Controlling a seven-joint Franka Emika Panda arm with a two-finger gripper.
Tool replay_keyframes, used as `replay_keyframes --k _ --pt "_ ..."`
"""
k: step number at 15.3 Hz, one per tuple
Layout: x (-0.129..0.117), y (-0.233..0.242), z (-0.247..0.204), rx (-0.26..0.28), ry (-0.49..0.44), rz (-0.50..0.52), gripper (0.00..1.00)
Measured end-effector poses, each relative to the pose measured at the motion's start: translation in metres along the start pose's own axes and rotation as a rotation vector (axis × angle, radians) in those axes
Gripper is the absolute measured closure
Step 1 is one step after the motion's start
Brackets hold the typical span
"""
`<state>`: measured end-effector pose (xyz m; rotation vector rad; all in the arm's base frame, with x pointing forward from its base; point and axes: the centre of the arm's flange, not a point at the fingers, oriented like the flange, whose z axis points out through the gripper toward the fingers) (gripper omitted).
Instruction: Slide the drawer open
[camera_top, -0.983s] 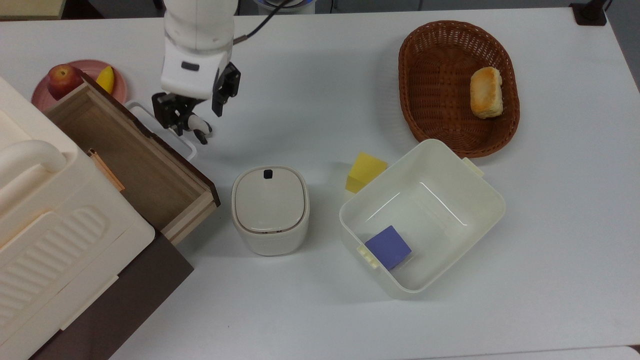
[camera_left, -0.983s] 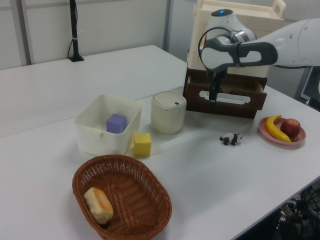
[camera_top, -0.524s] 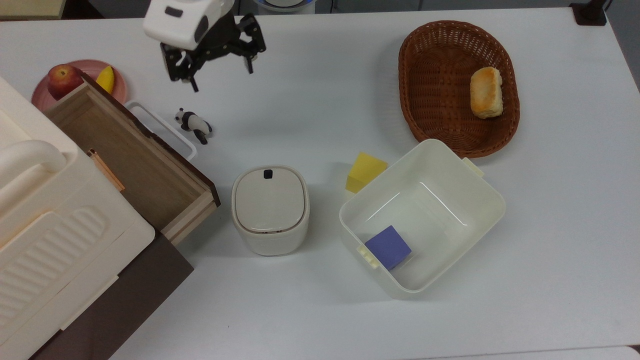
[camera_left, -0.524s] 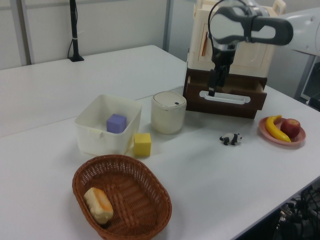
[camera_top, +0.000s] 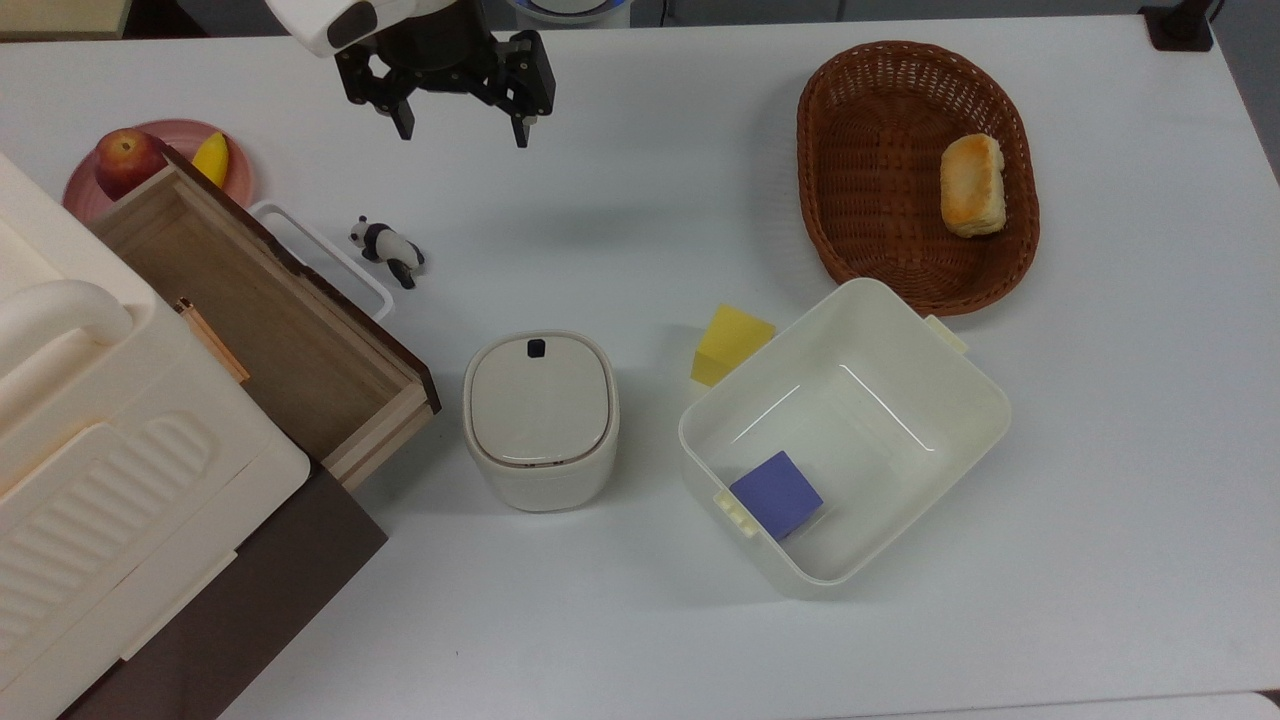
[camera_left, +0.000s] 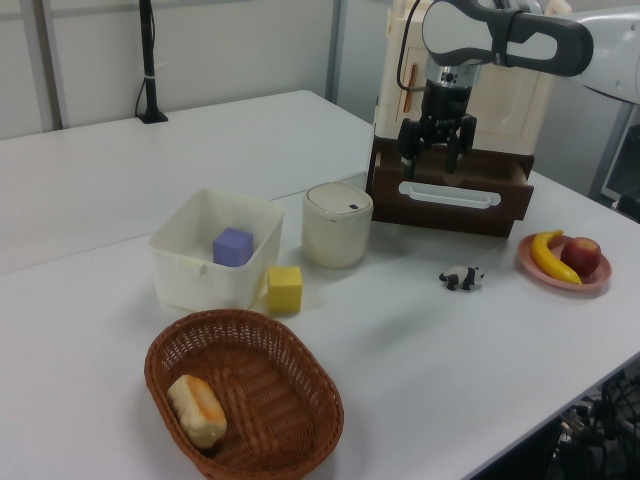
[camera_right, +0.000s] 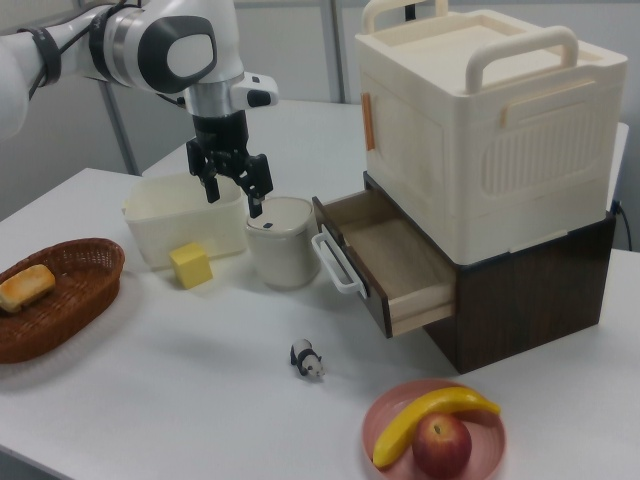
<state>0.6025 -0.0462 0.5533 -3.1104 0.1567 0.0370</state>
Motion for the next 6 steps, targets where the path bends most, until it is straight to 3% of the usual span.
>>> replay_keyframes --k 6 --pt "0.0003 0.001 -0.0019 0.0 0.004 0.02 0.0"
